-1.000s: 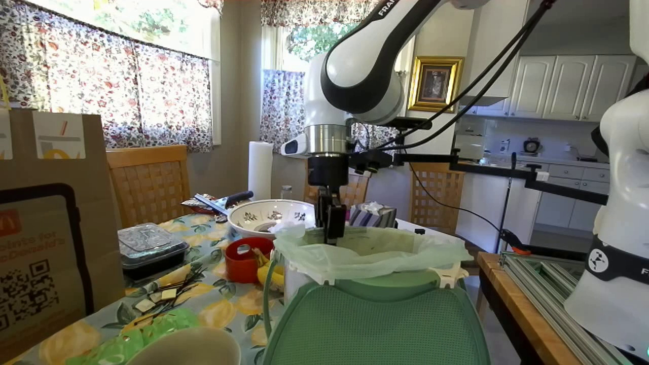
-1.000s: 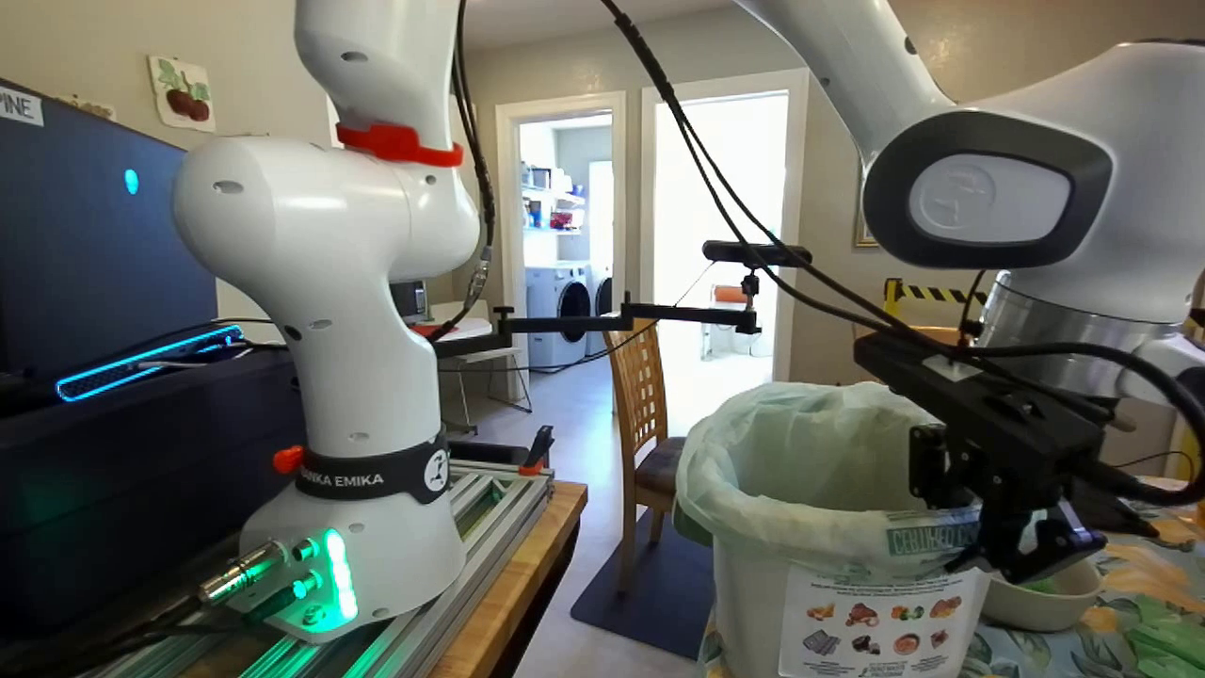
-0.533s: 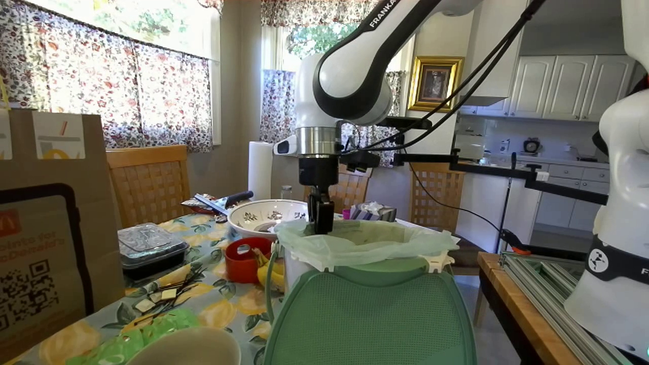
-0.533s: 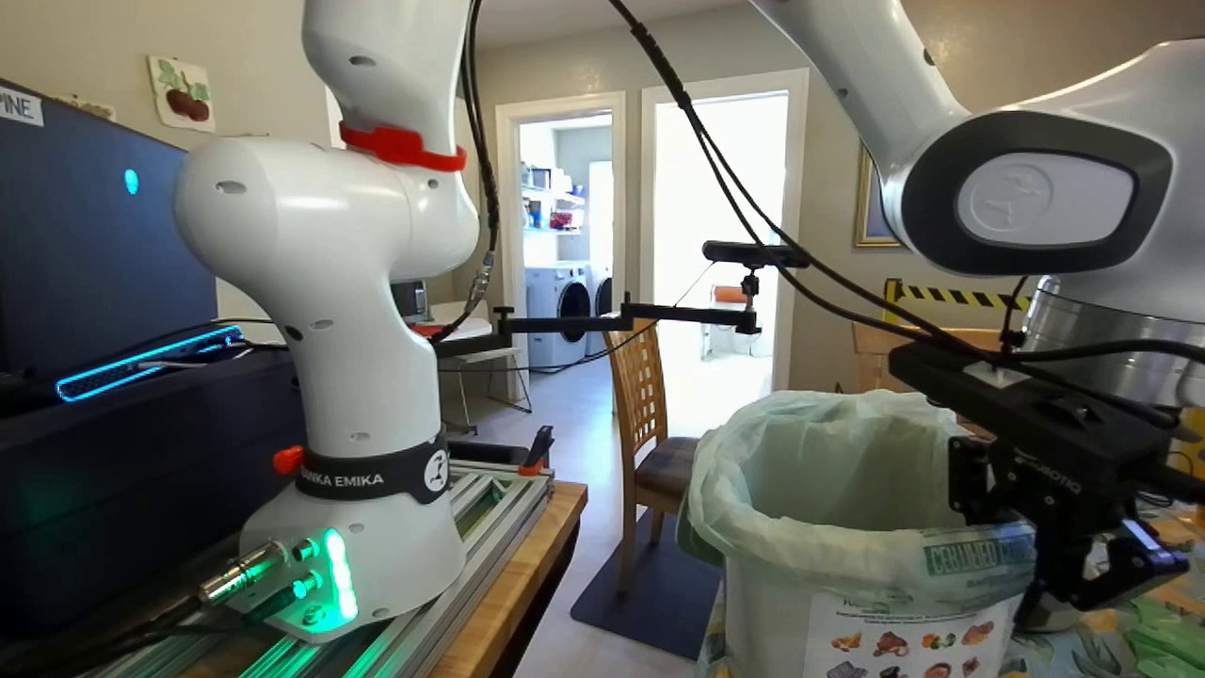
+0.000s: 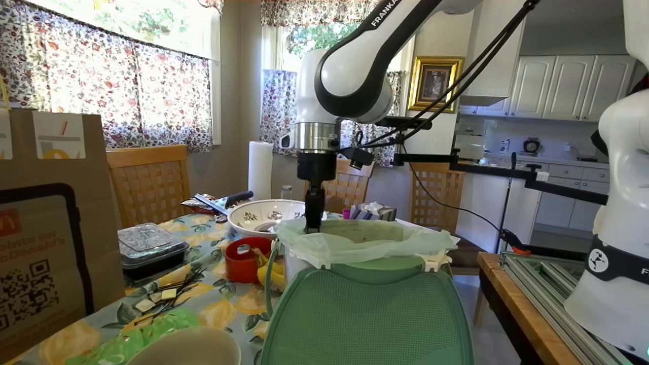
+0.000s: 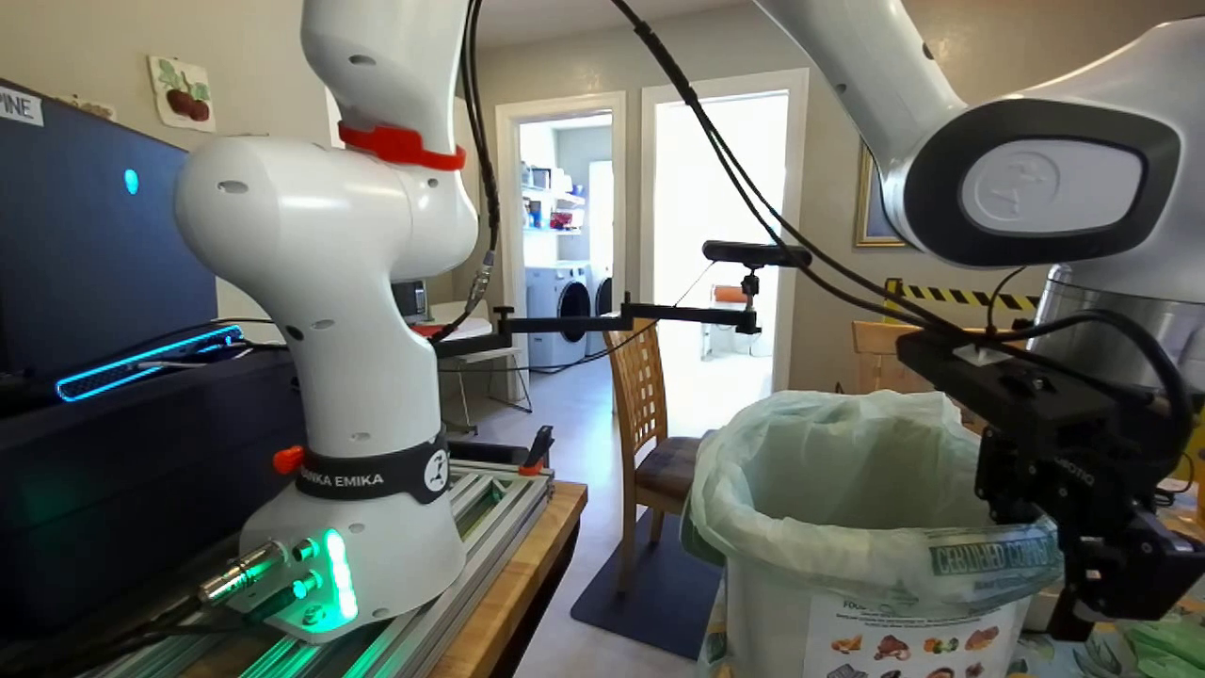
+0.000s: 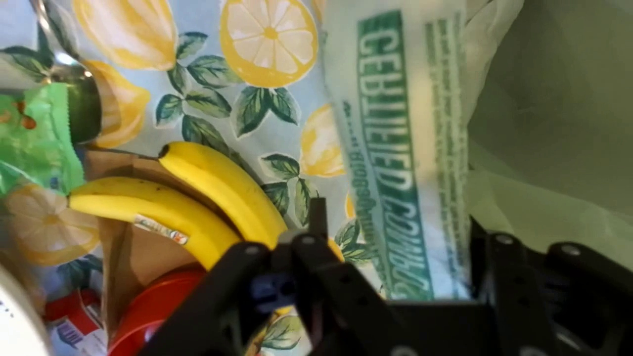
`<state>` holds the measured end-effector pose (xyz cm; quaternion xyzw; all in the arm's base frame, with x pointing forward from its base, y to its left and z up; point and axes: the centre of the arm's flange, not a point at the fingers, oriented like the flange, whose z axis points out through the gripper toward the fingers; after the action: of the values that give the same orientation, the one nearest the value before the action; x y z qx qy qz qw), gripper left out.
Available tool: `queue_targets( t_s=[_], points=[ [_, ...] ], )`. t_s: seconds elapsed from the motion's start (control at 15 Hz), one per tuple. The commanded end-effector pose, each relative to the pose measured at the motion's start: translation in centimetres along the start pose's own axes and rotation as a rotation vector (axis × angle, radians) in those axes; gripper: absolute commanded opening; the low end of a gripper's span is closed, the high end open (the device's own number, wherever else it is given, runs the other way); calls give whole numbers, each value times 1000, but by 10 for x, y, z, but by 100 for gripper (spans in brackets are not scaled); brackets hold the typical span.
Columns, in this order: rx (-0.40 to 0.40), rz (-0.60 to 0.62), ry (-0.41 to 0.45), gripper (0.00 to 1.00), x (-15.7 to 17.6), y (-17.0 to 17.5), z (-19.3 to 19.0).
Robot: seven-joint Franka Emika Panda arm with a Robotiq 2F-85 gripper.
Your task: Rotate the white and green bin.
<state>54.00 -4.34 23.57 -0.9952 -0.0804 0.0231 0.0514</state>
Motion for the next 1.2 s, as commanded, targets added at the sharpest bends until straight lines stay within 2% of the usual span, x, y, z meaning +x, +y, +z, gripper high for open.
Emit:
queue_targets(
  t_s=[0.0,0.2,0.27,0.33,0.47,0.53,0.87,1.13],
  points=[
    [-9,18,-39,27,-4,-3,-7],
    [19,-38,-49,5,-5,-4,-13],
    [26,-68,-62,2,-5,-4,-16],
    [46,-142,-78,4,-6,-3,-22],
    [65,-269,-85,0,-6,1,-32],
    [67,-320,-85,3,-5,4,-37],
    [97,-568,-68,3,2,22,-58],
    [135,-764,-96,3,7,28,-65]
  ],
)
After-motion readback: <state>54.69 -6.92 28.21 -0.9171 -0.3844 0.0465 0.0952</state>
